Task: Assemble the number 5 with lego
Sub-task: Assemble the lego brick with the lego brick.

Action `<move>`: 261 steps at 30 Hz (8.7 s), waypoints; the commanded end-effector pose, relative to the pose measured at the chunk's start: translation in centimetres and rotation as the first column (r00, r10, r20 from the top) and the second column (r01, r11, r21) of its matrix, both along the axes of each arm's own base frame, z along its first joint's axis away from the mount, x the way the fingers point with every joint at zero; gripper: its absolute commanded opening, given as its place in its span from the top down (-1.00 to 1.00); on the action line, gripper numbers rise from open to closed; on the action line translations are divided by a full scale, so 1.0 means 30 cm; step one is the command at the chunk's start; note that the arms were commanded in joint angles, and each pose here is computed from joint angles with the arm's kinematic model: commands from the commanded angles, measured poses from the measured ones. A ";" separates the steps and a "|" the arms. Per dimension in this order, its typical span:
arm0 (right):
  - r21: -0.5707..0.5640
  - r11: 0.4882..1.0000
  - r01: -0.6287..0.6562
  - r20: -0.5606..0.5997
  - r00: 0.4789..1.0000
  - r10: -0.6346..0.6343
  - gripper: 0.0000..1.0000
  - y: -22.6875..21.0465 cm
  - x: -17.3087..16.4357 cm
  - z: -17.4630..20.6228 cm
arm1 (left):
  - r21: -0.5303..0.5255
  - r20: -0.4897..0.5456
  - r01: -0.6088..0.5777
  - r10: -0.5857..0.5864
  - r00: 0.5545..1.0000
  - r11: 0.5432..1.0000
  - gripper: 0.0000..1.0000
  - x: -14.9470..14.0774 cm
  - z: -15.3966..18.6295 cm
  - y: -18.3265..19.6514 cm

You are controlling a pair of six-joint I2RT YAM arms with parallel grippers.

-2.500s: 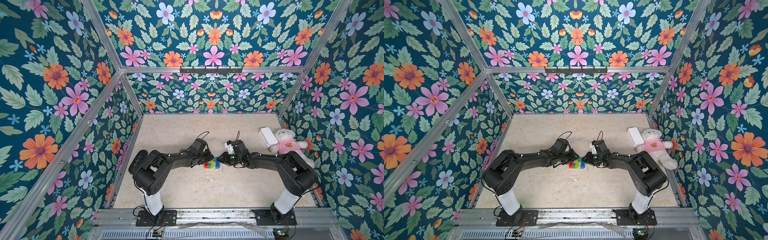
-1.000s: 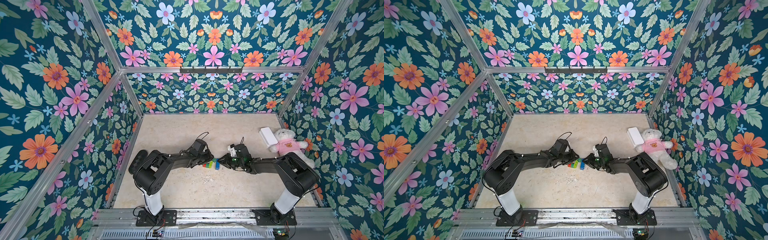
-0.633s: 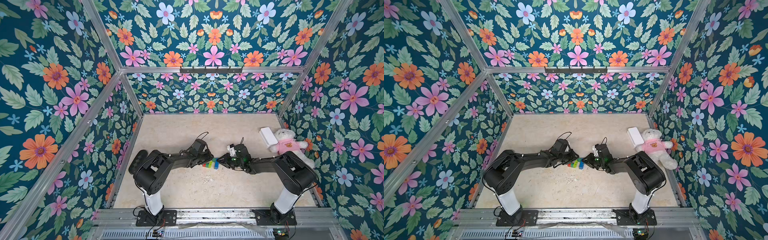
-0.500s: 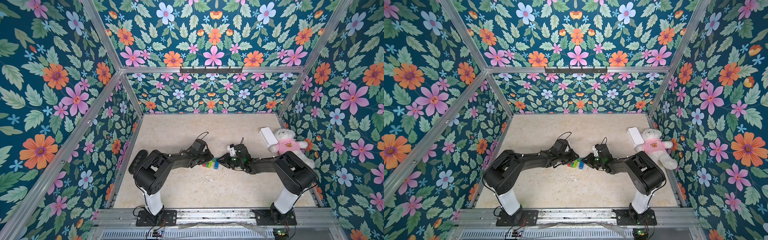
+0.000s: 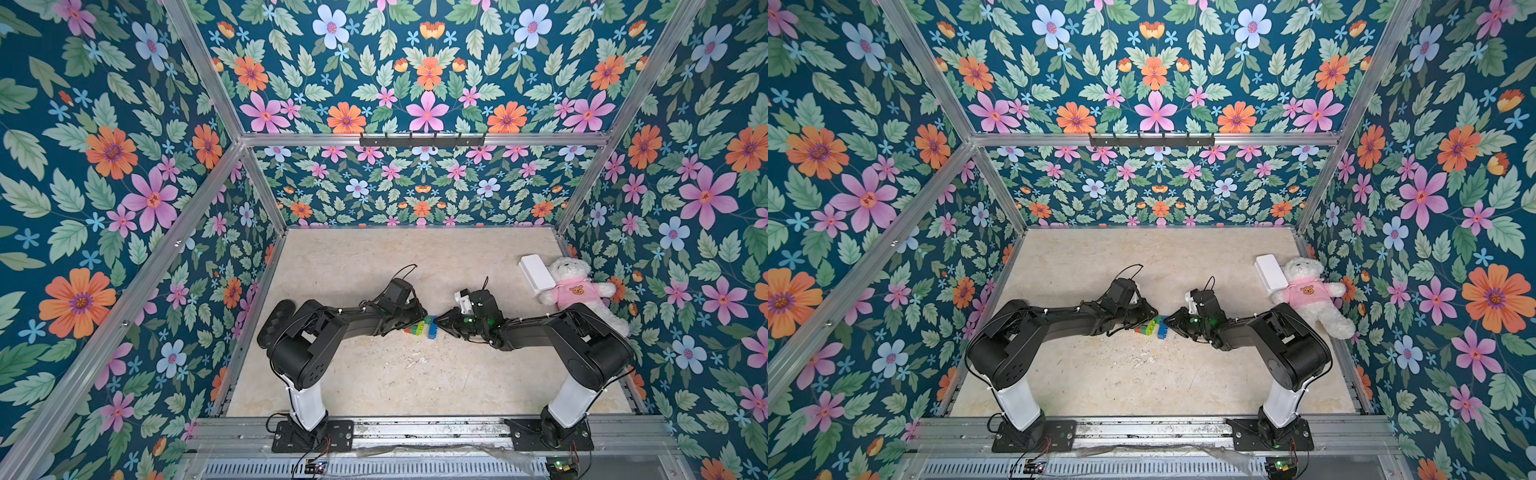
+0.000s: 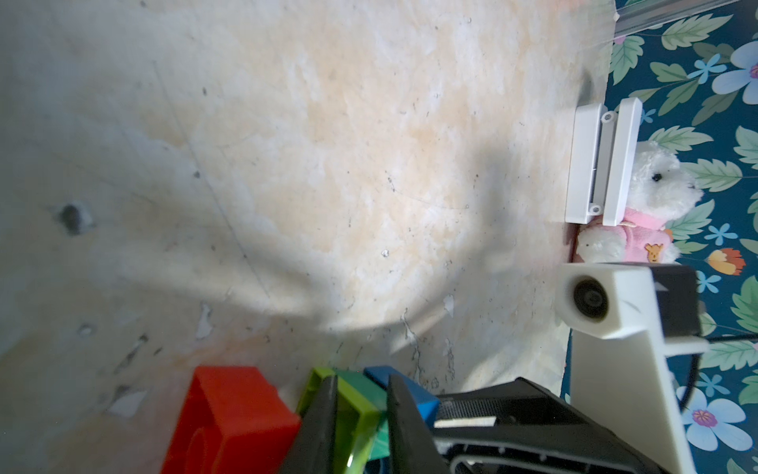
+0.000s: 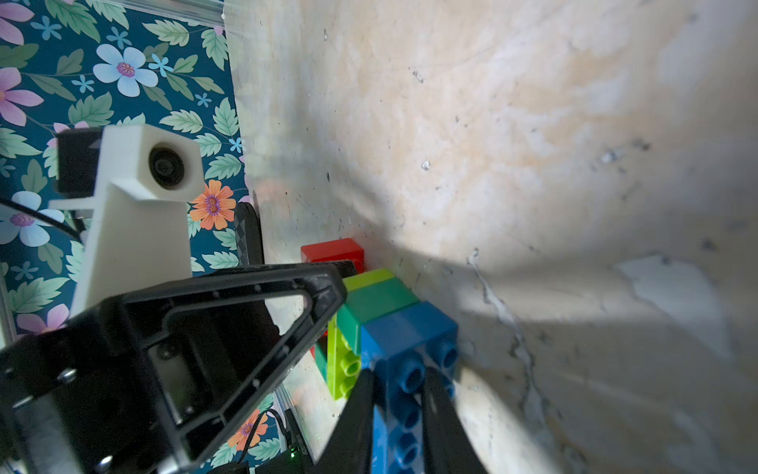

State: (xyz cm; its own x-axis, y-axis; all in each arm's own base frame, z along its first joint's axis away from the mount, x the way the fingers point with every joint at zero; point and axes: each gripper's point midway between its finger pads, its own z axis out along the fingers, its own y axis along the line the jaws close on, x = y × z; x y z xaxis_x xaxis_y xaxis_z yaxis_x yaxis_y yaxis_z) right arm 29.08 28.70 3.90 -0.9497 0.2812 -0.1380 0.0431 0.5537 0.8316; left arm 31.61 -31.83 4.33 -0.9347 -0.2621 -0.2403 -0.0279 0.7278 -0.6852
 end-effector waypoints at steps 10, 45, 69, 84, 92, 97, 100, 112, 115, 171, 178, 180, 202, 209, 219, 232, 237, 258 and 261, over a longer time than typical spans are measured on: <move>0.008 1.000 0.008 -0.025 1.000 -0.008 0.55 0.004 -0.003 -0.023 | 0.017 -0.038 0.007 -0.006 0.999 1.000 0.51 -0.028 -0.025 0.010; 0.034 0.999 0.020 -0.027 0.999 -0.019 0.55 0.008 0.004 -0.024 | 0.013 -0.044 0.021 -0.020 0.999 1.000 0.52 -0.040 -0.032 0.001; 0.013 1.000 0.019 -0.035 0.999 -0.019 0.55 -0.027 -0.036 -0.033 | 0.029 -0.039 0.009 -0.008 0.999 1.000 0.53 -0.034 -0.034 0.010; 0.019 0.999 0.032 -0.026 0.999 -0.032 0.55 -0.022 -0.019 -0.029 | 0.018 -0.043 0.016 -0.016 0.999 1.000 0.53 -0.042 -0.033 0.006; 0.030 0.999 0.034 -0.015 0.999 -0.034 0.55 -0.006 0.007 -0.017 | 0.012 -0.046 0.021 -0.020 0.999 1.000 0.54 -0.051 -0.032 0.007; 0.037 0.998 0.051 -0.011 0.999 -0.050 0.56 -0.007 0.017 -0.015 | 0.010 -0.048 0.020 -0.020 0.999 1.000 0.54 -0.054 -0.036 0.006; 0.035 0.997 0.062 -0.004 0.998 -0.062 0.56 -0.011 0.024 -0.010 | 0.011 -0.048 0.021 -0.020 0.999 1.000 0.54 -0.055 -0.036 0.007; 0.027 0.997 0.068 -0.011 0.998 -0.068 0.56 -0.021 0.014 -0.017 | 0.018 -0.044 0.011 -0.011 0.999 1.000 0.54 -0.058 -0.034 0.017; 0.029 0.997 0.065 -0.016 0.998 -0.064 0.56 -0.023 -0.001 -0.017 | 0.019 -0.044 0.004 -0.003 0.999 1.000 0.54 -0.056 -0.035 0.019; 0.042 0.999 0.031 0.011 0.999 -0.031 0.55 0.011 0.006 -0.019 | 0.017 -0.043 0.018 -0.017 0.999 1.000 0.57 -0.057 -0.040 0.011; 0.046 0.998 0.046 0.010 0.999 -0.046 0.55 0.009 0.018 -0.020 | 0.017 -0.047 0.021 -0.020 0.999 1.000 0.57 -0.061 -0.045 0.012; 0.041 0.998 0.044 0.013 0.999 -0.045 0.55 0.008 0.018 -0.025 | 0.017 -0.049 0.021 -0.020 0.999 1.000 0.57 -0.063 -0.046 0.012; 0.022 1.000 -0.021 0.035 0.999 0.021 0.55 0.020 0.018 -0.024 | 0.018 -0.049 0.028 -0.027 0.998 0.999 0.58 -0.061 -0.052 0.009; 0.020 0.998 -0.058 0.042 0.998 0.057 0.54 0.033 0.015 -0.019 | 0.021 -0.053 0.030 -0.029 0.998 0.999 0.58 -0.062 -0.059 0.007; 0.015 0.998 -0.068 0.030 0.997 0.068 0.44 0.030 0.001 -0.020 | 0.032 -0.046 0.022 -0.021 0.999 0.999 0.55 -0.059 -0.052 0.019; -0.021 0.998 -0.061 0.031 0.998 0.061 0.18 0.009 -0.008 -0.006 | 0.039 -0.023 -0.003 0.004 1.000 0.999 0.28 -0.029 -0.009 0.036; -0.053 0.997 -0.047 0.030 0.998 0.048 0.13 -0.009 -0.011 -0.012 | 0.036 -0.014 -0.008 0.008 1.000 0.999 0.18 -0.021 0.005 0.038; -0.153 0.988 -0.032 0.087 0.995 0.046 -0.06 -0.023 -0.010 0.046 | 0.104 0.089 -0.056 0.047 0.995 0.993 0.12 -0.035 0.107 0.154; -0.157 0.987 -0.042 0.086 0.995 0.056 -0.05 -0.008 -0.005 0.047 | 0.135 0.097 -0.080 0.067 0.993 0.988 0.17 -0.067 0.093 0.216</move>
State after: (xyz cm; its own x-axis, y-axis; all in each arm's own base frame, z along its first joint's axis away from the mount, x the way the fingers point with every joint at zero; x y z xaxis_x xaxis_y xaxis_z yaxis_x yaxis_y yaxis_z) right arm 28.83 28.31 5.44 -0.9437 0.2166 -0.2501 -0.0455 0.6638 0.7466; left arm 29.92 -27.05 7.81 -0.8967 -0.2866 -0.3373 -0.0127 0.7784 -0.6276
